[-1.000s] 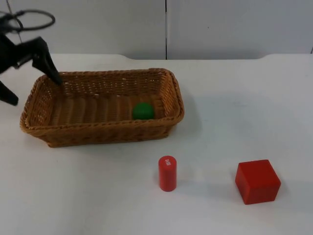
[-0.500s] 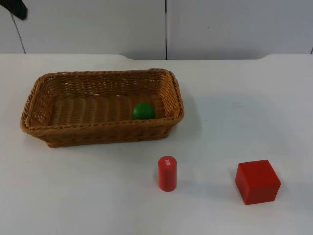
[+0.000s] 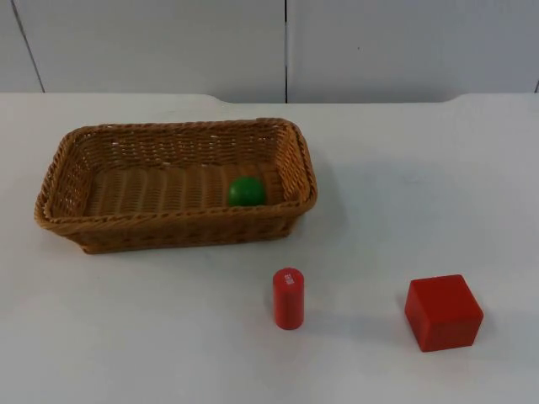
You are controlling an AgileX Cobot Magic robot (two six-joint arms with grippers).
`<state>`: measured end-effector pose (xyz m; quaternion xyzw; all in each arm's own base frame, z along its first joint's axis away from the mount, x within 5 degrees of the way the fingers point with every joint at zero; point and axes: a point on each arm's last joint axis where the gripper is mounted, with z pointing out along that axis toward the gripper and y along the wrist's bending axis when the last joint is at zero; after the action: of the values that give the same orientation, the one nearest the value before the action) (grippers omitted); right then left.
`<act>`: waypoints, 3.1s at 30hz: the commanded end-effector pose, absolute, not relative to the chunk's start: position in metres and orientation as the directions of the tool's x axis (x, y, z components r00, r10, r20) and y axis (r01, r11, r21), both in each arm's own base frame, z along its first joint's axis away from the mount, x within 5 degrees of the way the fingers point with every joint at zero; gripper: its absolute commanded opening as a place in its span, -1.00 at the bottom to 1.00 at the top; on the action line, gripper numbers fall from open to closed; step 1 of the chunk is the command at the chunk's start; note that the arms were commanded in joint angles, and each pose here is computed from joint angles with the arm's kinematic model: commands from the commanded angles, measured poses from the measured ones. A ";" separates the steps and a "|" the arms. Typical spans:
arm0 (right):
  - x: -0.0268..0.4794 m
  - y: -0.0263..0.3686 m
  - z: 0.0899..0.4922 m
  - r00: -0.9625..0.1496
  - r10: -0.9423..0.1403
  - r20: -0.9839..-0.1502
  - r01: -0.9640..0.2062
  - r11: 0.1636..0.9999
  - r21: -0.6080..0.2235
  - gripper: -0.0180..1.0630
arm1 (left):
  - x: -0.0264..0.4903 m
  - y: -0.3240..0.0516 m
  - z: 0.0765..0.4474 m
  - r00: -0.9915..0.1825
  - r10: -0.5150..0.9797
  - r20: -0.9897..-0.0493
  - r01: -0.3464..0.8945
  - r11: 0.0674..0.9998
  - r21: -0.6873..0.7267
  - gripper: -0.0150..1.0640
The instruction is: Pick up the basket with the left hand and place the object to the left of the red cylinder into the basket with the right hand.
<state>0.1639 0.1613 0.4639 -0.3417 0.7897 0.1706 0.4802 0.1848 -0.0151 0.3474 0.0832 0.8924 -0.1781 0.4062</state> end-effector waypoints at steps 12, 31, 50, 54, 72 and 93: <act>0.085 0.082 0.400 -0.293 -0.318 -0.902 -0.696 0.717 -0.027 0.98 | 0.085 -0.028 0.326 -0.523 0.048 -0.851 0.301 0.945 -0.131 0.90; 0.013 0.008 0.317 -0.305 -0.299 -0.904 -0.685 0.729 -0.010 0.98 | -0.011 -0.010 0.295 -0.389 -0.025 -0.921 -0.061 0.998 -0.001 0.90; -0.007 -0.016 0.282 -0.381 -0.350 -0.856 -0.656 0.754 -0.017 0.98 | -0.005 -0.007 0.275 -0.470 0.028 -0.882 0.060 0.998 -0.001 0.90; -0.007 -0.015 0.284 -0.362 -0.337 -0.869 -0.663 0.749 -0.014 0.98 | -0.005 -0.007 0.275 -0.470 0.028 -0.882 0.060 0.998 -0.001 0.90; -0.002 -0.009 0.280 -0.329 -0.319 -0.889 -0.672 0.740 -0.017 0.98 | -0.005 -0.007 0.275 -0.470 0.028 -0.882 0.060 0.998 -0.001 0.90; -0.002 -0.009 0.280 -0.333 -0.315 -0.889 -0.671 0.741 -0.011 0.99 | -0.005 -0.003 0.275 -0.474 -0.017 -0.881 0.000 1.000 -0.020 0.98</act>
<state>-0.0021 -0.0094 0.2796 -0.3108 0.7990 0.1802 0.4823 -0.0048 -0.0034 0.2756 -0.0035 0.8584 -0.0064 0.5129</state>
